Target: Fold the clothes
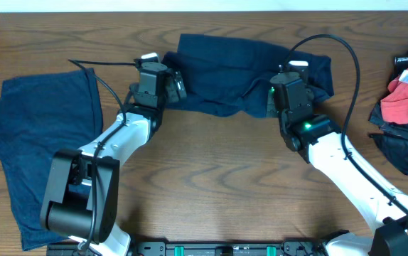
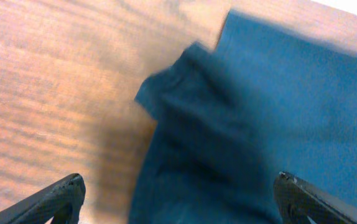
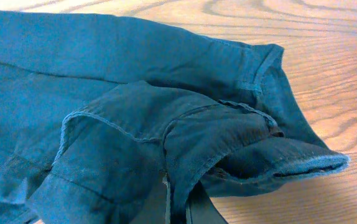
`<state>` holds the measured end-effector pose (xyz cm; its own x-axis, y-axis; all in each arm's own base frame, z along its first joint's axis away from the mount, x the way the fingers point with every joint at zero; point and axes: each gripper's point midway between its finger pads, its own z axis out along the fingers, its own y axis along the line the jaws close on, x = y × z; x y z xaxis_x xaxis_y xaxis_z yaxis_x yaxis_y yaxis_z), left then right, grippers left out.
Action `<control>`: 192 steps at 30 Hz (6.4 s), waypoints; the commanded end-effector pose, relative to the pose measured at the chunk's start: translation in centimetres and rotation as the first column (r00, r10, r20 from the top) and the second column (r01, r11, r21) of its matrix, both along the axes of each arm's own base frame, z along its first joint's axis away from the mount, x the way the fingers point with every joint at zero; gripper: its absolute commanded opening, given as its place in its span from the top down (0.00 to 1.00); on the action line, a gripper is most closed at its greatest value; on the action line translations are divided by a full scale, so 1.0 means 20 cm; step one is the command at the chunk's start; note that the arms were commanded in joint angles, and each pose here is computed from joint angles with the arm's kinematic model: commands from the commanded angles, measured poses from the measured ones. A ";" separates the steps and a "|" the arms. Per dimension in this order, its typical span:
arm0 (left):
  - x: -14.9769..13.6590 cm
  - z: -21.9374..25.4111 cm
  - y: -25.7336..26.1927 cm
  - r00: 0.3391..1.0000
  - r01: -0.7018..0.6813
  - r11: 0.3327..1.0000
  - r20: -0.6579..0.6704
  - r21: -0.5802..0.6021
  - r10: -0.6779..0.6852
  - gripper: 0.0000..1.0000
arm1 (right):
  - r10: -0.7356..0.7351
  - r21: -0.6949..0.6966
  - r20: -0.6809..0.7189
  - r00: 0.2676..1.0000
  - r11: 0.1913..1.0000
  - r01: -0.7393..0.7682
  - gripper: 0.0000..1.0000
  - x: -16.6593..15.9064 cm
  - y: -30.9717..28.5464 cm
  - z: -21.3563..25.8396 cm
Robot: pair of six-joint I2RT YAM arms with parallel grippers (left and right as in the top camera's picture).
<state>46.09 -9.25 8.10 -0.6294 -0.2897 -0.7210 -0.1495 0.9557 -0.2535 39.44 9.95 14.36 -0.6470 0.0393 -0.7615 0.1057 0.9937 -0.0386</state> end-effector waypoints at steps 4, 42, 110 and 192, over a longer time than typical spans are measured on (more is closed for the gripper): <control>0.06 0.11 -0.13 0.998 0.062 0.967 0.046 -0.247 -0.052 0.02 | 0.048 0.022 0.031 0.998 0.999 -0.049 0.98 -0.01 0.12 0.08; 0.07 -0.11 0.04 0.972 -0.066 0.975 -0.234 -0.211 0.015 0.02 | -0.391 0.062 -0.187 0.901 0.911 0.408 0.98 -0.46 -0.18 -0.02; -0.07 -0.23 0.11 0.928 -0.113 0.985 -0.368 -0.131 0.058 0.45 | -0.351 0.085 -0.193 0.916 0.924 0.372 0.99 -0.44 -0.14 -0.02; -0.51 0.60 0.18 0.974 -0.060 0.995 -0.224 -0.075 0.042 0.94 | -0.378 0.124 0.024 0.925 0.920 0.373 0.98 -0.43 -0.42 0.44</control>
